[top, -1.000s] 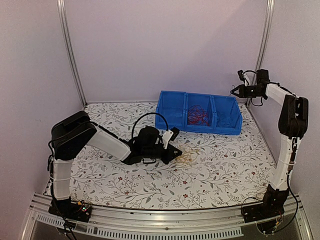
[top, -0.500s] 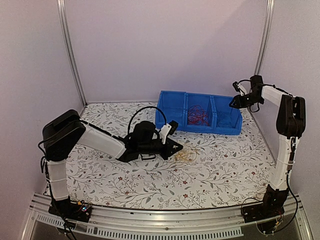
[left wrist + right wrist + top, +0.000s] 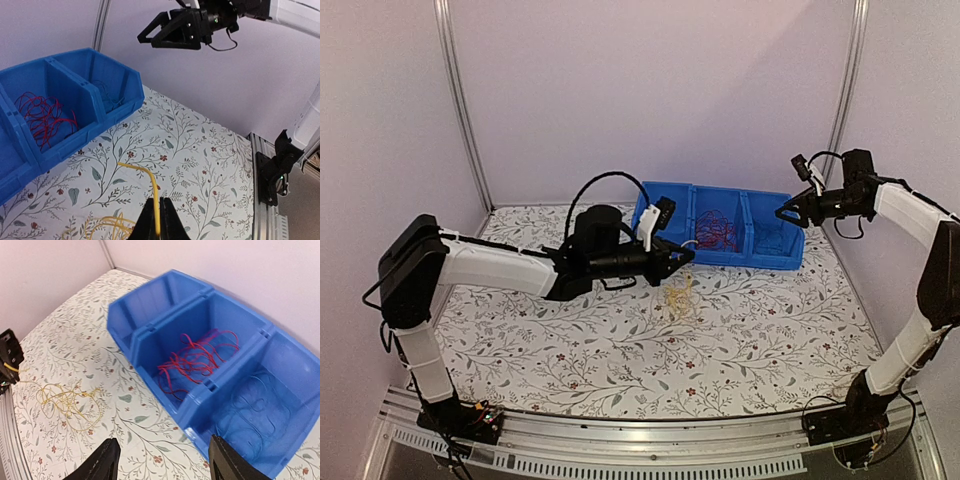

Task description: Untangle the cables

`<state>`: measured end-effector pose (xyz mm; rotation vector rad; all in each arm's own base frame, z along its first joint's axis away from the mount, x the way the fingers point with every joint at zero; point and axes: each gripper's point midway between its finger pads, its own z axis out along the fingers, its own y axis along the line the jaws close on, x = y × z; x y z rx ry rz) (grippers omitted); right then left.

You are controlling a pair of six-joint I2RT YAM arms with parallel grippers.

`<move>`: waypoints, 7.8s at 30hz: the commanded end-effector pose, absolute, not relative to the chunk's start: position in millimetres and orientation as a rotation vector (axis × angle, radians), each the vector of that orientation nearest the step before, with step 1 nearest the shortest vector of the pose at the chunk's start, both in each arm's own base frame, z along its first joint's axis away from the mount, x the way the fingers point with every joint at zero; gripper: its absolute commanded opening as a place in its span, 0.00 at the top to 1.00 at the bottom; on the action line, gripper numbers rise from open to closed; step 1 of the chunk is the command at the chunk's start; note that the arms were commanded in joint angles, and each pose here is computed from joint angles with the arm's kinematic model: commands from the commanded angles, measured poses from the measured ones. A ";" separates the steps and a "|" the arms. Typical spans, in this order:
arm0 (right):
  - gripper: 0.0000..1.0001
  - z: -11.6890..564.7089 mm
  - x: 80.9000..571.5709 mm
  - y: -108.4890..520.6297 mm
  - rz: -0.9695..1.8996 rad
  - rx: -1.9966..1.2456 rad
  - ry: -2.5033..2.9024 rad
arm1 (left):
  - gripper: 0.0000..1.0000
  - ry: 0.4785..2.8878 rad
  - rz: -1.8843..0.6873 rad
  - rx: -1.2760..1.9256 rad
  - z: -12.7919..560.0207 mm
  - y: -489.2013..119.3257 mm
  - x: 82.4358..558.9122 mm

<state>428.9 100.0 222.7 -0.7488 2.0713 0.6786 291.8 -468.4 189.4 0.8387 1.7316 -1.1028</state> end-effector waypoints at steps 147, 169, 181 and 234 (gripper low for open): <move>0.60 315.3 237.1 330.1 0.919 -1.415 1.580 | 1.00 1.014 -0.871 0.619 574.1 -441.7 246.1; 0.39 325.4 250.0 342.2 0.955 -1.372 1.568 | 1.00 1.072 -0.991 0.633 535.3 -457.8 244.1; 1.00 346.7 263.5 341.5 1.004 -1.324 1.544 | 0.56 1.284 -0.805 0.560 461.5 -440.3 293.0; 1.00 594.6 372.9 131.3 0.614 -0.826 1.252 | 1.00 2.180 -0.758 -0.358 30.0 -250.0 327.8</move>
